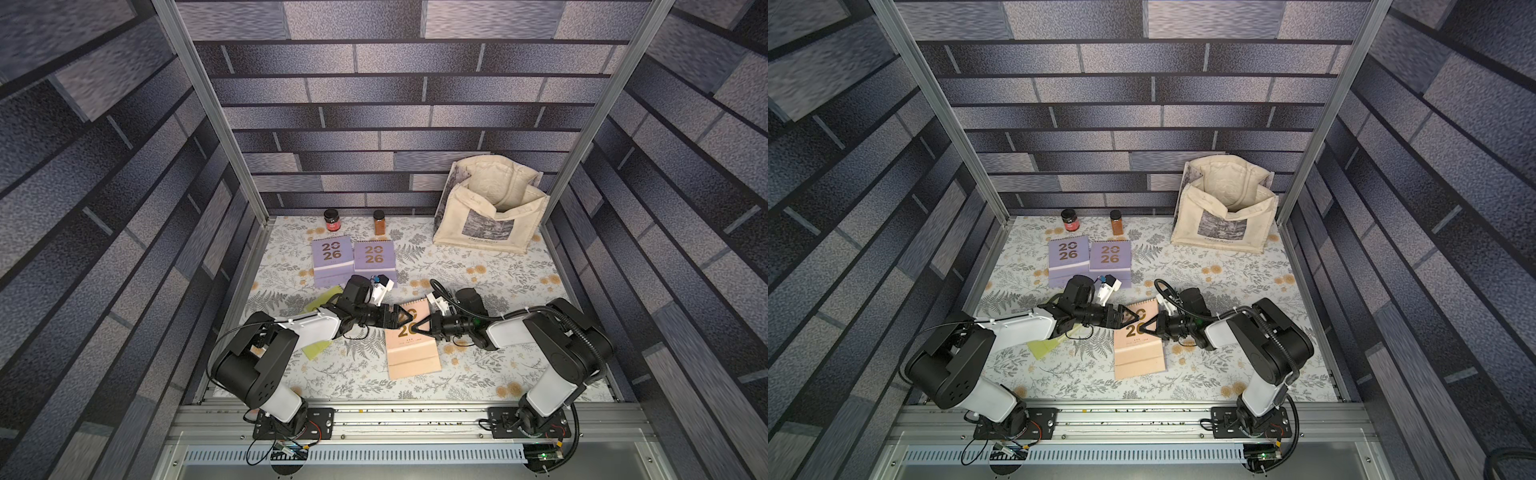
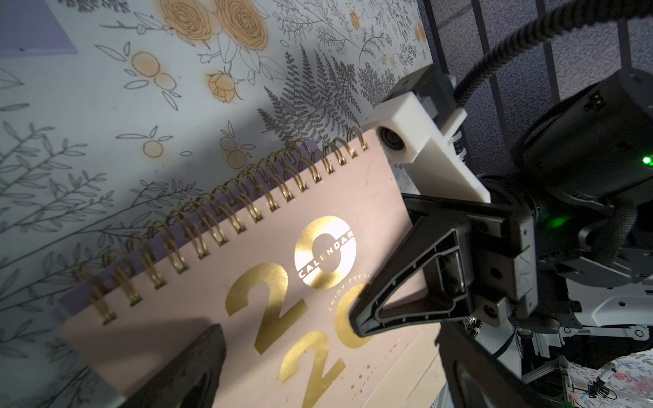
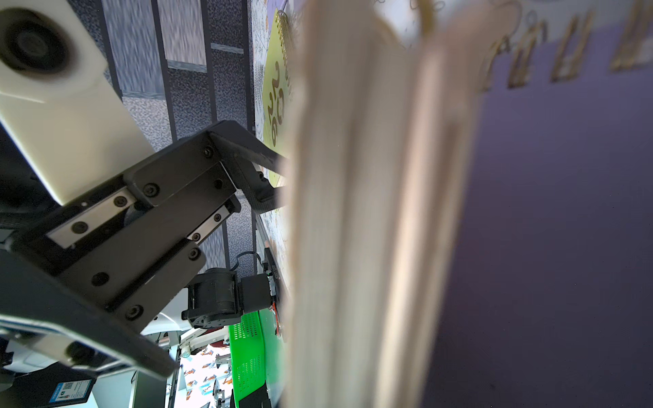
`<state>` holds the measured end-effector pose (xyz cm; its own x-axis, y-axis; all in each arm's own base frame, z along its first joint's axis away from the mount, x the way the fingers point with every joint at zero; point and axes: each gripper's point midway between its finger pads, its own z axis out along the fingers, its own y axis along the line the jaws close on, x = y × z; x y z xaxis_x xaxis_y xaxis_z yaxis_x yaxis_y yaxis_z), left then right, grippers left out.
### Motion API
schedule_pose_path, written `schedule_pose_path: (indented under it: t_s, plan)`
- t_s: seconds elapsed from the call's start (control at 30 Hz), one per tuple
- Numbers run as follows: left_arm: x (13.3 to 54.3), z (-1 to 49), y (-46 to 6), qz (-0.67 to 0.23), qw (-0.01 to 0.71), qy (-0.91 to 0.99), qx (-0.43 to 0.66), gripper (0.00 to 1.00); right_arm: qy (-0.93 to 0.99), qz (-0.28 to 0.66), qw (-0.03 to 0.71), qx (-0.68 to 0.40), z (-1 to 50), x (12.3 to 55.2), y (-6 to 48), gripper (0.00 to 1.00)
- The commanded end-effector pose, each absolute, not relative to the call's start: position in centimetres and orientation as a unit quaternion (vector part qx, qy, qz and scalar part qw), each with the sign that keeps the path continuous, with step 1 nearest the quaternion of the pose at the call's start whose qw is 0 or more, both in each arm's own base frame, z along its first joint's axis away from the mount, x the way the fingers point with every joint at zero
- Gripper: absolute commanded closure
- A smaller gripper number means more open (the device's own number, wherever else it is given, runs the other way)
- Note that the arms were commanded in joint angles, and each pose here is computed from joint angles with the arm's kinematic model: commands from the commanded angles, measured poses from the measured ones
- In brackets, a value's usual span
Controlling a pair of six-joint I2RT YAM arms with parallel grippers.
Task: Stack the calendars
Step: Place the calendar at the calendar.
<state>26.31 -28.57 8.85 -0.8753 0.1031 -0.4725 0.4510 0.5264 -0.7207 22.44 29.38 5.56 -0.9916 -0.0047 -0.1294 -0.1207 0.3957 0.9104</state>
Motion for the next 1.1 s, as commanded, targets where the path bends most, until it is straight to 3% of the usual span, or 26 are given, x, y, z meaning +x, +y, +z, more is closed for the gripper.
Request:
schedule_pose_path:
  t_s: [0.0,0.17,0.47,0.67,0.83,1.07]
  plan:
    - [25.9,7.1,-28.6,-0.449,0.162,0.866,0.15,0.04,0.855,0.516,0.056,-0.021,3.7,22.3,28.6,1.0]
    - [25.9,6.5,-28.5,-0.445,0.159,0.869,0.147,0.05,0.856,0.514,0.054,-0.019,3.7,22.4,28.7,0.95]
    - [25.9,5.9,-28.5,-0.44,0.154,0.873,0.144,0.05,0.861,0.504,0.062,-0.019,3.9,22.5,28.4,0.56]
    - [25.9,5.6,-28.4,-0.437,0.151,0.875,0.141,0.05,0.863,0.5,0.065,-0.02,4.0,22.6,28.3,0.47]
    - [25.9,5.2,-28.3,-0.434,0.149,0.878,0.139,0.06,0.875,0.478,0.068,-0.02,4.0,22.6,27.7,0.34]
    - [25.9,5.0,-28.2,-0.43,0.147,0.88,0.136,0.06,0.896,0.437,0.071,-0.025,3.9,22.1,26.4,0.25]
